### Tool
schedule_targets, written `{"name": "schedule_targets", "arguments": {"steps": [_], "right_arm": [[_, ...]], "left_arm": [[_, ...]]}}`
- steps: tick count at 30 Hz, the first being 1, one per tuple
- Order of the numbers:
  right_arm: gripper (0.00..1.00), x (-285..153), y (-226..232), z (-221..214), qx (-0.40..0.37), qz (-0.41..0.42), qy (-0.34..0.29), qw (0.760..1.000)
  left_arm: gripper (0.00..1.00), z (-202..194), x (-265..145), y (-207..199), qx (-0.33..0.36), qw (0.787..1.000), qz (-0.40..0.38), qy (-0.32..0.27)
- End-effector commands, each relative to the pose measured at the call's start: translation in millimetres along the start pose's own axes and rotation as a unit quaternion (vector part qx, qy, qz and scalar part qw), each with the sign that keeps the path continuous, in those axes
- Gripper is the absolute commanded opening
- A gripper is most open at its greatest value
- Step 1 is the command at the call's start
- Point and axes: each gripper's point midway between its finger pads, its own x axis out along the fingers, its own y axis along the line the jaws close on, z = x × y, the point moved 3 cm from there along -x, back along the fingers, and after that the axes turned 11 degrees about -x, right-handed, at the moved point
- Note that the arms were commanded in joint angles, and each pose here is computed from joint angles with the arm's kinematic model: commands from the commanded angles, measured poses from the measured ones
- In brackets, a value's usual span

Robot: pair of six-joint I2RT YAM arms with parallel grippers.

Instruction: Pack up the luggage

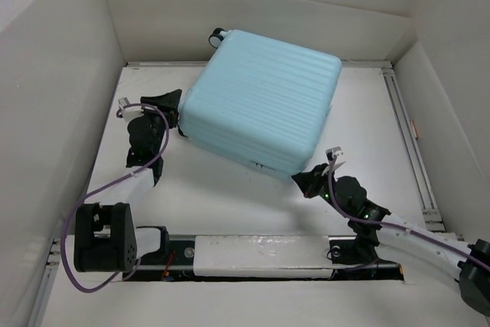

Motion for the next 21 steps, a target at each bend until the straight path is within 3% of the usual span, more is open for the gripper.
{"name": "schedule_targets", "arguments": {"steps": [1, 3, 4, 9, 14, 17, 21], "right_arm": [[0.0, -47.6, 125.0, 111.4, 0.044, 0.321, -0.168, 0.931], [0.0, -48.5, 118.8, 124.8, 0.04, 0.287, -0.18, 0.94], [0.0, -49.3, 108.2, 118.3, 0.037, 0.253, -0.156, 0.954], [0.0, -50.4, 89.5, 123.0, 0.036, 0.189, -0.161, 0.968], [0.0, -19.0, 92.3, 68.8, 0.028, 0.148, -0.044, 0.988], [0.0, -21.4, 117.7, 41.8, 0.002, 0.237, 0.006, 0.972], [0.0, -34.7, 130.2, 41.9, -0.006, 0.293, 0.007, 0.956]], "left_arm": [[0.0, -102.1, -41.0, -22.8, 0.08, 0.963, -0.077, 0.247], [0.0, -100.3, -41.7, -25.2, 0.092, 0.963, -0.074, 0.242], [0.0, -99.7, -44.4, -30.6, 0.098, 0.962, -0.084, 0.24], [0.0, -103.5, -47.1, -22.3, 0.096, 0.962, -0.074, 0.243], [0.0, -111.6, -51.9, -4.5, 0.093, 0.964, -0.064, 0.242], [0.0, -108.1, -46.2, 7.1, 0.102, 0.967, -0.051, 0.227], [0.0, -92.6, -37.2, 27.7, 0.095, 0.974, -0.03, 0.201]]}}
